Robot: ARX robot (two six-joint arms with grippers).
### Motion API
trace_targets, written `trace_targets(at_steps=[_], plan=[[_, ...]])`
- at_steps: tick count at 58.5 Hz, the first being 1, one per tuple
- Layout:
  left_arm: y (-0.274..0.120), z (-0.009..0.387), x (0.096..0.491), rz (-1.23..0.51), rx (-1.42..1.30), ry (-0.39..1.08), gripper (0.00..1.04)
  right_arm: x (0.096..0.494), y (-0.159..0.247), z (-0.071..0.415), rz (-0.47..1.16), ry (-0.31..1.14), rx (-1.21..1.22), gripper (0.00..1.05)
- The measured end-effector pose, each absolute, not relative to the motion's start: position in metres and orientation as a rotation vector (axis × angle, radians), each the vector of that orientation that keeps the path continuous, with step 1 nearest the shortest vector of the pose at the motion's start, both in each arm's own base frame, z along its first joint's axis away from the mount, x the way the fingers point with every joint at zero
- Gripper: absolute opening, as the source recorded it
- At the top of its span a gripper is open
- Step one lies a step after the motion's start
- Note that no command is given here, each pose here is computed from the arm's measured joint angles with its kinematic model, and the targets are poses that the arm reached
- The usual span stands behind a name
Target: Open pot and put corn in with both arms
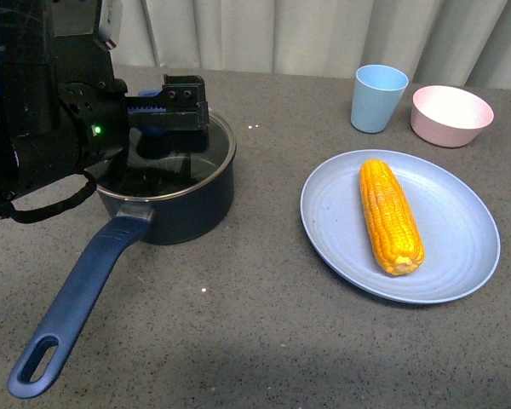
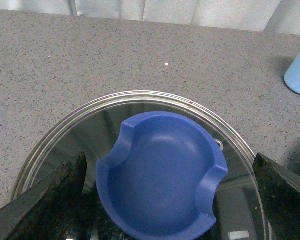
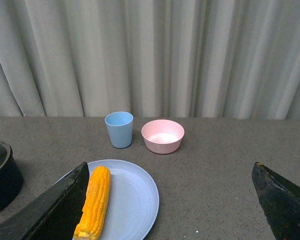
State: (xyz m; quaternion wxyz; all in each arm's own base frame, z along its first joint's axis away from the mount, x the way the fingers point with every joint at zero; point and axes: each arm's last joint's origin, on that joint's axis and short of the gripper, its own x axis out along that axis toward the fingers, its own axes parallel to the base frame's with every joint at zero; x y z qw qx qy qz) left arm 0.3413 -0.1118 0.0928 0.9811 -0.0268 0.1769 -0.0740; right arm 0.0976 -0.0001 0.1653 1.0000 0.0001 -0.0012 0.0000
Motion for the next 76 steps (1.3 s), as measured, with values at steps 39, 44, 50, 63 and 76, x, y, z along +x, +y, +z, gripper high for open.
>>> trace_targets(at_steps=[39,44,50,63,76], plan=[[-0.111,0.104,0.346,-0.168,-0.067,0.331,0.63,0.098,0.0,0.165,0.0,-0.002,0.0,0.95],[-0.106,0.12,0.346,-0.16,-0.082,0.286,0.63,0.098,0.0,0.165,0.0,-0.002,0.0,0.95],[-0.093,0.135,0.348,-0.134,-0.098,0.239,0.63,0.098,0.0,0.165,0.0,-0.002,0.0,0.95],[-0.03,0.126,0.349,0.009,-0.104,0.254,0.63,0.098,0.0,0.165,0.0,-0.002,0.0,0.95],[0.03,0.116,0.349,0.137,-0.109,0.247,0.63,0.098,0.0,0.165,0.0,-0.002,0.0,0.95]])
